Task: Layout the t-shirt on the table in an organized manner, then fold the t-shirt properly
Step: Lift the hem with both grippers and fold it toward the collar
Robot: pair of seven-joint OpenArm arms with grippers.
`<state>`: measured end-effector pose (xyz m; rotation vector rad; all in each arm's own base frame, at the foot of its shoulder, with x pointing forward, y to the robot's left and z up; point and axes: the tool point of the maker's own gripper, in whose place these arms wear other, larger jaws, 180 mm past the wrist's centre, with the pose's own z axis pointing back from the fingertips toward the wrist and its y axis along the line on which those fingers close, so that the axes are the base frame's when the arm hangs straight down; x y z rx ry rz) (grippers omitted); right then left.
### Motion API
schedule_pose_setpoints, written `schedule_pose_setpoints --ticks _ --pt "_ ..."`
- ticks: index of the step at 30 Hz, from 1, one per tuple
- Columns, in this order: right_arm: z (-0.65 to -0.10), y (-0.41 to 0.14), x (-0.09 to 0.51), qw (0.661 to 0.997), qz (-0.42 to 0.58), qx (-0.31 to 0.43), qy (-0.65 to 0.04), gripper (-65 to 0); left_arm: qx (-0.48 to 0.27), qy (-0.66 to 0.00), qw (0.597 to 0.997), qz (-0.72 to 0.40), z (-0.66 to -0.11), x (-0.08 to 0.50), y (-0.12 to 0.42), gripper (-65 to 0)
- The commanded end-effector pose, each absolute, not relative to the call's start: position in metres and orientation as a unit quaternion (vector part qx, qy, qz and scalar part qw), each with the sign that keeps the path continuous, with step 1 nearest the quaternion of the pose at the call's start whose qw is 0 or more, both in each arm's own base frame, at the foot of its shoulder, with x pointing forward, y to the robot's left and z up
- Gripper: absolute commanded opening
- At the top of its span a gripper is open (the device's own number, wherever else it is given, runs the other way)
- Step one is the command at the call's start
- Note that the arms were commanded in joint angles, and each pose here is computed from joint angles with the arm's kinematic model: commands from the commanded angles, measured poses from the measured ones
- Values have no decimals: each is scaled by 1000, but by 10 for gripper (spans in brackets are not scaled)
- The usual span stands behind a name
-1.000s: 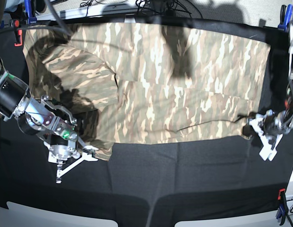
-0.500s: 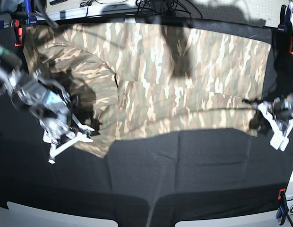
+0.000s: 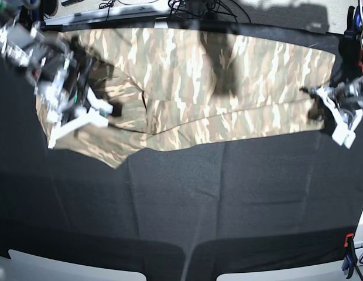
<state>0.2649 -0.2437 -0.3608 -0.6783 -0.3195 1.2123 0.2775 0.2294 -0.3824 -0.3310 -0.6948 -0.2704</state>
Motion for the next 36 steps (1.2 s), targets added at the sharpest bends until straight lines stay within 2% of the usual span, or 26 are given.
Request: schedule_pose_setpoints --ticks 1,10,11,14,16,20,25,28,32,36 --pt "-351 -249 270 751 552 -328 -154 -650 -157 -356 911 -137 -370 285 234 -650" --pt "-367 -247 250 760 555 -311 -133 -650 -157 -356 911 -137 -370 284 234 -650" --pt "-368 -245 250 761 555 -309 -133 -618 -157 -356 911 -136 -370 284 234 -650" --pt "-376 -232 250 769 550 -294 -140 -443 -157 -356 911 -137 -370 284 234 -650" --pt "-378 -218 252 781 534 -281 -160 -385 -157 -356 911 -137 -370 285 234 -650" --pt "-379 -193 258 805 492 -265 -199 -380 -157 -356 911 -137 -370 284 234 -650" --pt "-342 -187 296 786 430 -339 -287 -381 -157 -357 911 -136 -370 285 233 -650" --pt "-315 -200 319 804 340 -359 -330 -381 -157 -357 911 -136 -370 285 233 -650" --pt "-292 -223 342 855 194 -291 -383 -381 -158 -358 910 -136 -369 285 233 -650" --pt "-267 -257 355 870 69 -193 -448 -381 -158 -358 910 -136 -369 285 233 -650"
